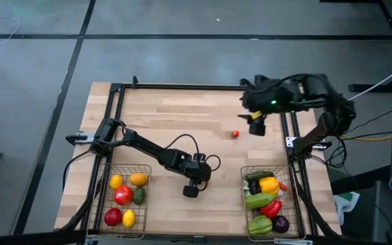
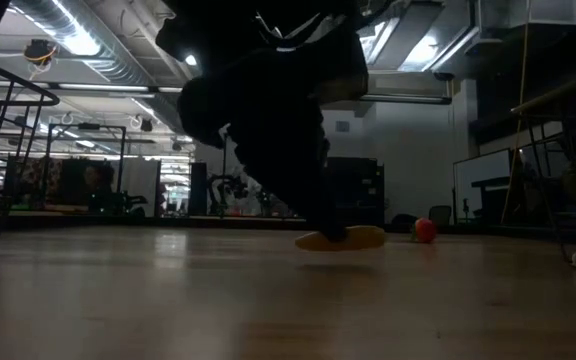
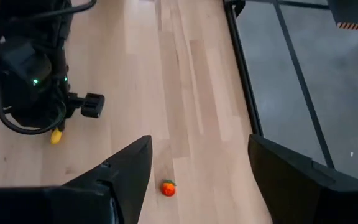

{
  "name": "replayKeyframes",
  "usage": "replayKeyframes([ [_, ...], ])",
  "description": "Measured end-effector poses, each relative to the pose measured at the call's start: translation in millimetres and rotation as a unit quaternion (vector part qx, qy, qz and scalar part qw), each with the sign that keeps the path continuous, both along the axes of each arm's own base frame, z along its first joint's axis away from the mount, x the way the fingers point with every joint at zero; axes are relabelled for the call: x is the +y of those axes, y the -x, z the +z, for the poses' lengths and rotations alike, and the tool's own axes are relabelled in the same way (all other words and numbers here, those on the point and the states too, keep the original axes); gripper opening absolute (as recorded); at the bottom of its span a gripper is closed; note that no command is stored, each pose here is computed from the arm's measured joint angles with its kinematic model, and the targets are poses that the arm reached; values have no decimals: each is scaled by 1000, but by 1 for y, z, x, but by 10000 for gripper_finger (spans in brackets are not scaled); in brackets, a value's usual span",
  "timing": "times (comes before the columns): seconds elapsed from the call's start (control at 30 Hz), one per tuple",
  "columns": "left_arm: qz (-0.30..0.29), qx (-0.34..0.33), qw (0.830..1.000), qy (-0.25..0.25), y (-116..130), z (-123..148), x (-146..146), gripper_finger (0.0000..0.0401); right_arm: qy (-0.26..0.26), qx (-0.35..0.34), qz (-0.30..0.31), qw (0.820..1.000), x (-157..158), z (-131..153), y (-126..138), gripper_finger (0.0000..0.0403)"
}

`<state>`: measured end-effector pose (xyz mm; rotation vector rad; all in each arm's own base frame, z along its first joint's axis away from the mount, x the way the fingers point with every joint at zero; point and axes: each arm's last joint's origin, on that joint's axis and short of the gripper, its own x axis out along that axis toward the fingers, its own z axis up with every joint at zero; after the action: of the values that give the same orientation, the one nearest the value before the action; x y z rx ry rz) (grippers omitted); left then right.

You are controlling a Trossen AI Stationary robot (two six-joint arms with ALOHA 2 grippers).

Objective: Sort produce into baskets
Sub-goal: Put the yellow chilli pepper into the right wire basket

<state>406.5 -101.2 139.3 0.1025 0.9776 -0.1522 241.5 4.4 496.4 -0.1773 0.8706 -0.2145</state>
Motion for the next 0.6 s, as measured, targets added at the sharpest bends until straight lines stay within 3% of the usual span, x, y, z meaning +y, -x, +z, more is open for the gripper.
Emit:
replayKeyframes([
  [0.3, 24, -17, 999, 22, -3, 2, -1, 42, -7, -47, 8, 999, -2, 19, 38, 264],
  [0.6, 23, -140, 985, 93, -21, 22, -7, 44, -19, -95, -1, 995, -4, 34, 76, 264],
])
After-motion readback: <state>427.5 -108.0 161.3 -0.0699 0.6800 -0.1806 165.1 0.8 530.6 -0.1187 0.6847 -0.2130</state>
